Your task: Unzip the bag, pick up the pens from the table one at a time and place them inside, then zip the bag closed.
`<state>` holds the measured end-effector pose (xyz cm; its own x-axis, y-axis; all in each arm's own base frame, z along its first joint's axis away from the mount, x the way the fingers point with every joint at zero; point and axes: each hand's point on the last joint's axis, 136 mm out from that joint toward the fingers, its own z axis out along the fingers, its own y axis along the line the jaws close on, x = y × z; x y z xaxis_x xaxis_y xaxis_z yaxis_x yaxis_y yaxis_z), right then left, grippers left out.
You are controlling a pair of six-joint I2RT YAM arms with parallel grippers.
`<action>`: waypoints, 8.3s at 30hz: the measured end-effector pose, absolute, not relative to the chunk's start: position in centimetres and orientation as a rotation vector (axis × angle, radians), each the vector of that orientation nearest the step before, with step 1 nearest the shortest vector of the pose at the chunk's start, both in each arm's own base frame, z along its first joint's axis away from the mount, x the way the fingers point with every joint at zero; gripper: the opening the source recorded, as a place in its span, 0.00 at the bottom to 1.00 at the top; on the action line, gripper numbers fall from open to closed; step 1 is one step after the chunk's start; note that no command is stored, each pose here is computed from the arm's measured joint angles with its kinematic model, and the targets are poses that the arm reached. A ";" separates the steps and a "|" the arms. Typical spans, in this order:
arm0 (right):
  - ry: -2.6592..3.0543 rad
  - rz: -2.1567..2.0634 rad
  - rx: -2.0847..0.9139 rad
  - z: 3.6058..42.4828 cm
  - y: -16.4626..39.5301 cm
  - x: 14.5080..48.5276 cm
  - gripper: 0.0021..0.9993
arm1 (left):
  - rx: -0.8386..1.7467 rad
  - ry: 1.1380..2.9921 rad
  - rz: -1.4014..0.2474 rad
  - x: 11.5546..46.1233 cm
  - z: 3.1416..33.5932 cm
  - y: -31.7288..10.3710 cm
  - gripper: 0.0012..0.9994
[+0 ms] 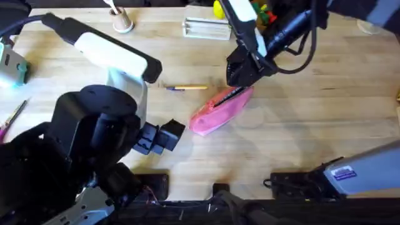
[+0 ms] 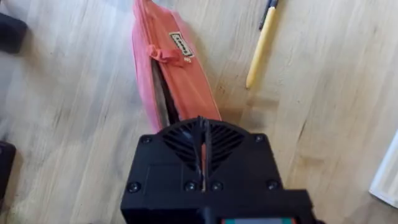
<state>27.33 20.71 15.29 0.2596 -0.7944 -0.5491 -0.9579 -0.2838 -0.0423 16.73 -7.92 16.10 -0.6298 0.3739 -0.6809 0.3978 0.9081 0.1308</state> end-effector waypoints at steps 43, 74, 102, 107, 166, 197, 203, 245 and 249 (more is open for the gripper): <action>1.607 0.936 -2.373 8.3 23.1 23.6 0.03 | 0.655 2.270 0.016 17.0 16.3 -7.9 0.99; 1.592 0.886 -2.403 8.0 23.0 24.0 1.00 | 0.658 2.269 0.017 17.0 16.3 -7.9 0.99; 1.930 0.793 -1.987 20.1 25.9 26.7 1.00 | 0.692 2.248 0.058 17.2 16.5 -7.6 0.99; 1.965 0.779 -1.817 20.5 27.7 29.5 1.00 | 0.646 2.197 0.015 18.1 17.6 -8.5 0.99; 2.444 0.105 -1.681 3.8 32.5 33.6 1.00 | 0.730 2.196 -0.133 11.0 27.9 -5.3 0.99; 2.255 0.083 -1.542 14.3 28.9 36.6 0.03 | 0.737 2.193 -0.129 11.0 27.9 -5.3 0.99; 2.144 0.033 -1.609 19.8 25.5 35.1 0.03 | 0.737 2.193 -0.129 11.0 27.9 -5.3 0.99; 1.816 -0.382 -2.620 13.1 17.1 26.2 0.03 | 0.728 2.193 -0.110 11.2 27.9 -5.0 0.99; 1.691 -0.342 -2.659 13.0 19.1 25.7 0.03 | 0.728 2.194 -0.109 11.2 27.9 -5.0 0.99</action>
<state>25.75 19.10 12.98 0.4076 -0.8919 0.1958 -0.8979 -0.4305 -0.0918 11.16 -4.99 27.88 -0.5106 0.4650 -0.7232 0.5346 0.8305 0.1566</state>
